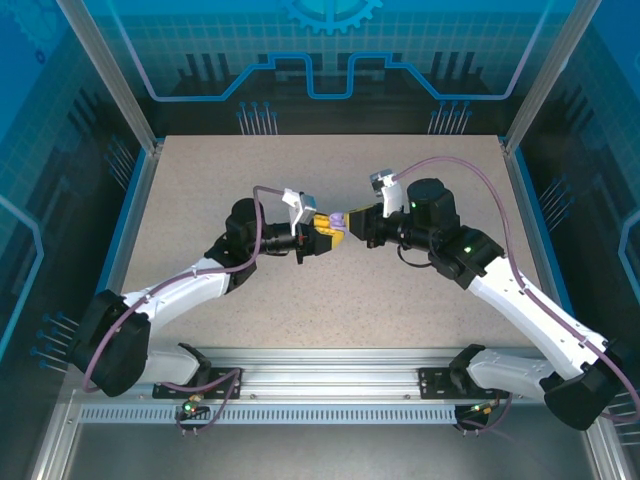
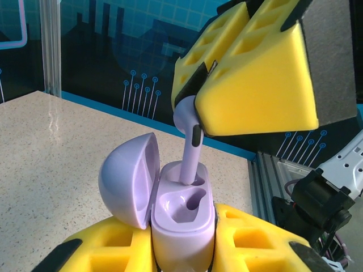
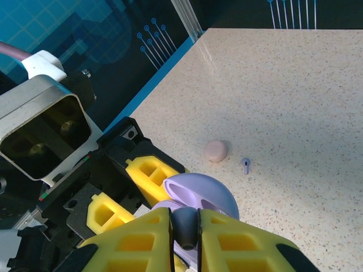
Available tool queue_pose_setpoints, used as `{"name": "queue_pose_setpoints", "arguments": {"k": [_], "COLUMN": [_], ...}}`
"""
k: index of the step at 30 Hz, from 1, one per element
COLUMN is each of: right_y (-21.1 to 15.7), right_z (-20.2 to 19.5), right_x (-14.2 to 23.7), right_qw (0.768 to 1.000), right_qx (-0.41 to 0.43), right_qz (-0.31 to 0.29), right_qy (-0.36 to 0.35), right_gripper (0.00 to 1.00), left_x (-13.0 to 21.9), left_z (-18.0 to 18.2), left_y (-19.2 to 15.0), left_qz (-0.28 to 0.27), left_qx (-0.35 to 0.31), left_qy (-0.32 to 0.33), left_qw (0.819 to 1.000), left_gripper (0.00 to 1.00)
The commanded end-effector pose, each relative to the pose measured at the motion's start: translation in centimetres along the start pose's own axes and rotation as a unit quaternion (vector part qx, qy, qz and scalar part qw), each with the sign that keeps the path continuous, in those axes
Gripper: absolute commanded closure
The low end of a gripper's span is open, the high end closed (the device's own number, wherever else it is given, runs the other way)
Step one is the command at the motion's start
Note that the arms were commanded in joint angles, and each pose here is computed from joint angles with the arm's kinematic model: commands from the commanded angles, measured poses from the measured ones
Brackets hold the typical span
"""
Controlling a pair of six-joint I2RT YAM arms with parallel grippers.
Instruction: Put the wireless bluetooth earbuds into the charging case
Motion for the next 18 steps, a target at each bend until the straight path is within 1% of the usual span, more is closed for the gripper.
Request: {"name": "queue_pose_setpoints", "arguments": {"k": [1, 8, 18], "right_y": [-0.54, -0.73, -1.27], "right_z": [-0.27, -0.63, 0.04], "right_x": [-0.21, -0.32, -1.01], "right_qw": [1.0, 1.0, 0.999], "right_qx": [0.011, 0.014, 0.012], "right_qz": [0.004, 0.008, 0.034], "right_qy": [-0.011, -0.021, 0.004], "right_gripper": [0.84, 0.84, 0.84], "left_x": [-0.08, -0.16, -0.15], "left_z": [-0.41, -0.28, -0.37], "left_y": [2.0, 2.06, 2.17], "left_qz": [-0.016, -0.015, -0.017], "left_qx": [-0.009, -0.005, -0.008], "left_qy": [-0.006, -0.005, -0.006], "left_qw": [1.0, 1.0, 1.0], "left_gripper": [0.84, 0.83, 0.83]}}
Point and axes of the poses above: each hand's point on the last joint's axis, 136 mm out from that joint toward the fingers, its own x axis back along the fingers, its own z axis along the line the jaws close on, y = z × x, the point moved 3 cm from there along x, back along the fingers, and after that the axes turned 6 degrees about -x, right-handed, at the moved point
